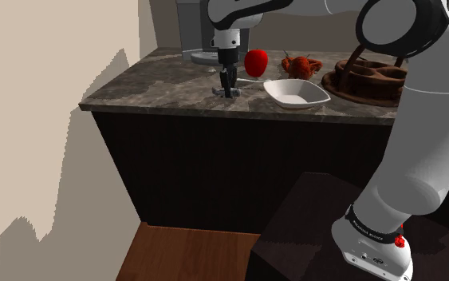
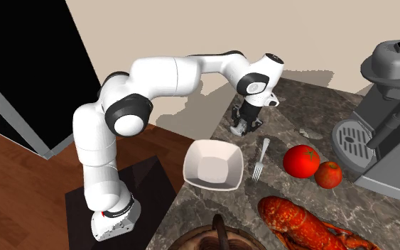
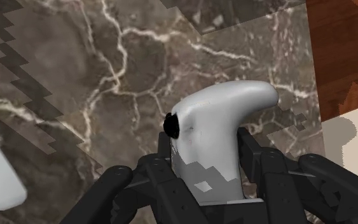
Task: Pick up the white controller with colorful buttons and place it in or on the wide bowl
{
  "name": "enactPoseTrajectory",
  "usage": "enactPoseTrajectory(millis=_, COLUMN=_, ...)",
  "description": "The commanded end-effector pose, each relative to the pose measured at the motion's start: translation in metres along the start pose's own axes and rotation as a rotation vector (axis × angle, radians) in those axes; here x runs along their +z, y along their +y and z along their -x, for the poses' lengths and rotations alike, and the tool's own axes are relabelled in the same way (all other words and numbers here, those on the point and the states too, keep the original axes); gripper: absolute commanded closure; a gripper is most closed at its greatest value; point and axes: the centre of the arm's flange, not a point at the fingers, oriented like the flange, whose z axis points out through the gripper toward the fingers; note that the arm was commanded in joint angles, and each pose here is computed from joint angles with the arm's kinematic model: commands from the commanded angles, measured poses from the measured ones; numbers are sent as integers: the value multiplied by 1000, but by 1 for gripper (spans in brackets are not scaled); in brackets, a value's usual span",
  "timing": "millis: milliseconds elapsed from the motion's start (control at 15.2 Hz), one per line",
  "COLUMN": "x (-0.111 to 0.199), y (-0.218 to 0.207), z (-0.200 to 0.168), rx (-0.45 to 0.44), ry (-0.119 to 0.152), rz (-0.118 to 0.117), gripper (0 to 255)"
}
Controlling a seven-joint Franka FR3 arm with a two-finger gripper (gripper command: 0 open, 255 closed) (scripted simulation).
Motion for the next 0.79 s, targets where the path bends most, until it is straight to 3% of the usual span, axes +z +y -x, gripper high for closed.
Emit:
enactPoseTrajectory(millis=0, x=-5, y=-1, z=1, rx=0, ry=0, rz=0, gripper=255)
enactPoseTrajectory(millis=726, x=-62, y=-9, z=8, rx=0, ry=0, rz=0, gripper=255)
